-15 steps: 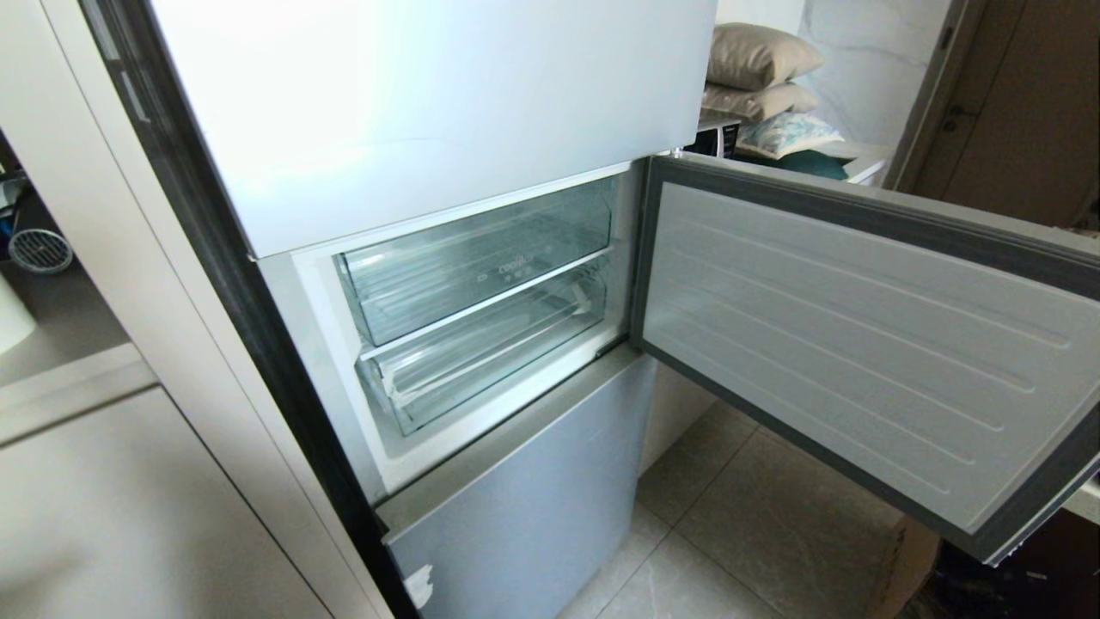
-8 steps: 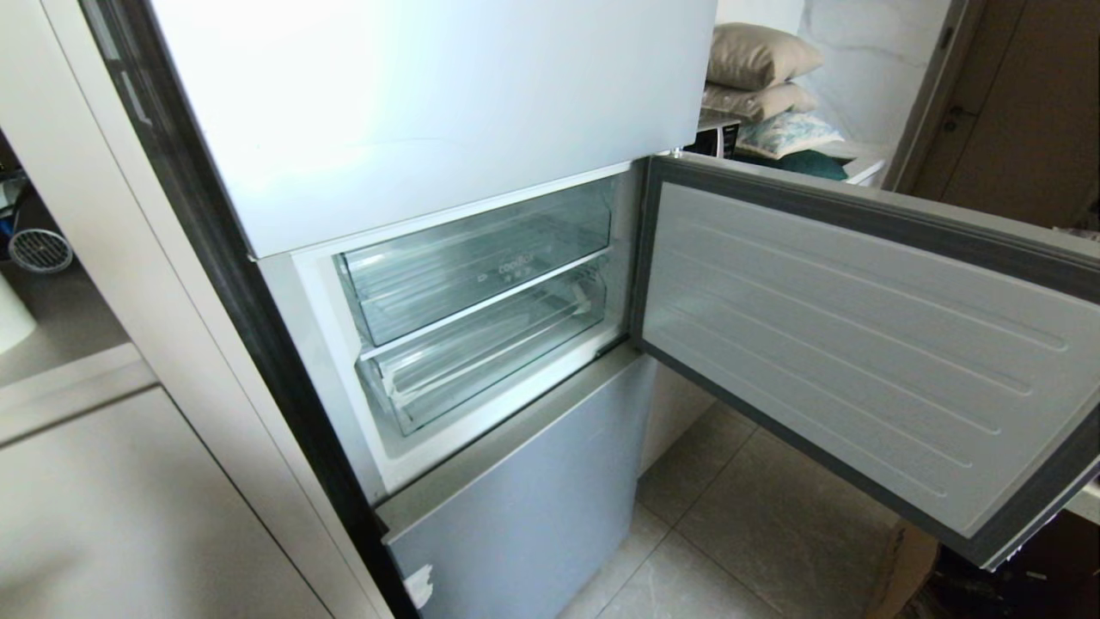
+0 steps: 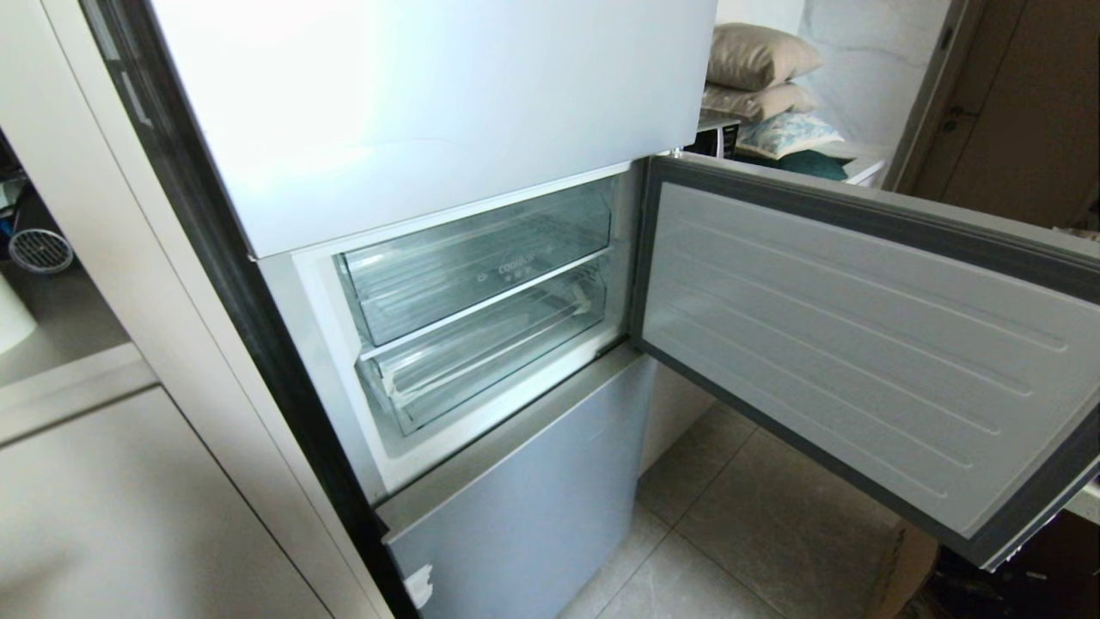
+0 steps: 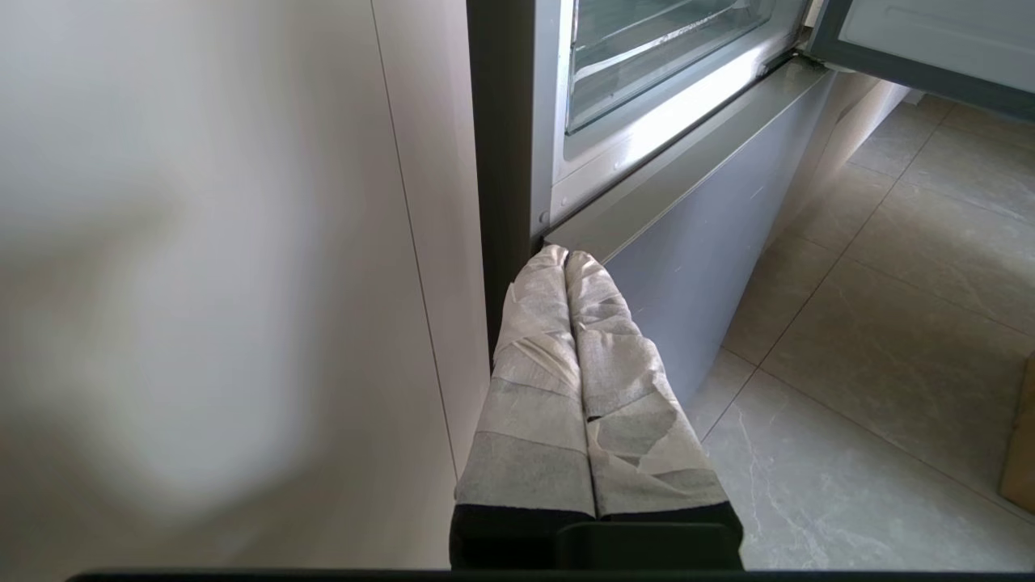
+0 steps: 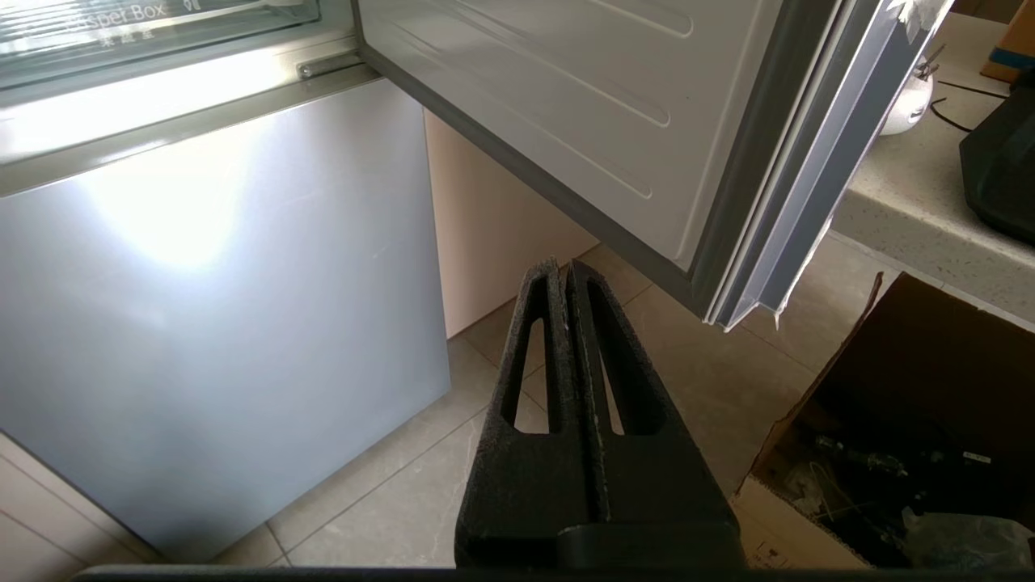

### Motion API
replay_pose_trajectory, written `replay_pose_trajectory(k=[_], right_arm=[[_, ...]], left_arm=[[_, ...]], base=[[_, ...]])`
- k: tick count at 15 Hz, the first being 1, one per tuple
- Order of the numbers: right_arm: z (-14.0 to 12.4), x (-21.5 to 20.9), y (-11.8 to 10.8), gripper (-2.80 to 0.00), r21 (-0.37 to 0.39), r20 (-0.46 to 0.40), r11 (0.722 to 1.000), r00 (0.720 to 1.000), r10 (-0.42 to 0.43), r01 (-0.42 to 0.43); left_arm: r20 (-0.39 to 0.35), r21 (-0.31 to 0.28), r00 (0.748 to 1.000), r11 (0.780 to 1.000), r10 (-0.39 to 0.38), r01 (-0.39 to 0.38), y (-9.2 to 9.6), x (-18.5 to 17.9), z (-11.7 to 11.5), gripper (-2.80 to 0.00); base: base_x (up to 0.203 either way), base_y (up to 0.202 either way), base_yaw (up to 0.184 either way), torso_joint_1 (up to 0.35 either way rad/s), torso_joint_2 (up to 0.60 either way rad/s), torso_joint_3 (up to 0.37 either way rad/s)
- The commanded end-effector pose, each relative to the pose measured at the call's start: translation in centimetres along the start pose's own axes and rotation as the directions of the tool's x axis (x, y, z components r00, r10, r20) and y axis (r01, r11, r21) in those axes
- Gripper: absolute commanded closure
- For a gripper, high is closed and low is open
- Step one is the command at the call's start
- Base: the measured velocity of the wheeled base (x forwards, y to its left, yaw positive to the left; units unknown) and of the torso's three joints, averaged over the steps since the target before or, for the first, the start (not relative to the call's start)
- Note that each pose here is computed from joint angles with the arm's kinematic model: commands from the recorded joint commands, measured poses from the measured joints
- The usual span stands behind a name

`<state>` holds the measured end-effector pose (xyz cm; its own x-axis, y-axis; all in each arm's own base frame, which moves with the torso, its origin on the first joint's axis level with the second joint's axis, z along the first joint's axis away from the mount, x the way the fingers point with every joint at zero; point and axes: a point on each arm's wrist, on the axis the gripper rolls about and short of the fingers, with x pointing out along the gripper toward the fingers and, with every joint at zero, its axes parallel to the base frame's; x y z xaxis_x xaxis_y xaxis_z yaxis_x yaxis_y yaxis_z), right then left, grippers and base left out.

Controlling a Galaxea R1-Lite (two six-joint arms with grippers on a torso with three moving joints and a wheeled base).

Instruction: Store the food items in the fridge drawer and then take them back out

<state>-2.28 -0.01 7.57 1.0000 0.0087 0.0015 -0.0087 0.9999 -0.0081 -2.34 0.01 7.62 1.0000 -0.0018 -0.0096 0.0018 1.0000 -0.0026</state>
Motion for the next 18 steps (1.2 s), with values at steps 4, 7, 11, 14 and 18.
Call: replay_pose_trajectory(k=[4, 7, 11, 14, 18], right_arm=[[0.0, 0.01, 0.0, 0.0, -0.003, -0.001, 1.0, 1.0, -0.001, 0.001], [0.0, 0.01, 0.0, 0.0, 0.002, -0.001, 1.0, 1.0, 0.0, 0.0], [0.0, 0.0, 0.0, 0.0, 0.0, 0.0, 1.0, 1.0, 0.0, 0.0], [0.0, 0.0, 0.0, 0.0, 0.002, 0.0, 1.0, 1.0, 0.0, 0.0], [0.0, 0.0, 0.0, 0.0, 0.002, 0.0, 1.0, 1.0, 0.0, 0.0]], left_arm=[[0.0, 0.0, 1.0, 1.0, 0.0, 0.0, 0.0, 0.0, 0.01, 0.0], [0.0, 0.0, 1.0, 1.0, 0.0, 0.0, 0.0, 0.0, 0.01, 0.0], [0.0, 0.0, 1.0, 1.0, 0.0, 0.0, 0.0, 0.0, 0.01, 0.0], [0.0, 0.0, 1.0, 1.0, 0.0, 0.0, 0.0, 0.0, 0.01, 0.0], [0.0, 0.0, 1.0, 1.0, 0.0, 0.0, 0.0, 0.0, 0.01, 0.0]], base=[[0.0, 0.0, 0.0, 0.0, 0.0, 0.0], [0.0, 0.0, 0.0, 0.0, 0.0, 0.0], [0.004, -0.003, 0.092, 0.001, 0.0, 0.004], [0.001, -0.008, 0.178, 0.001, 0.0, 0.004], [0.001, -0.009, 0.173, 0.003, 0.0, 0.001]])
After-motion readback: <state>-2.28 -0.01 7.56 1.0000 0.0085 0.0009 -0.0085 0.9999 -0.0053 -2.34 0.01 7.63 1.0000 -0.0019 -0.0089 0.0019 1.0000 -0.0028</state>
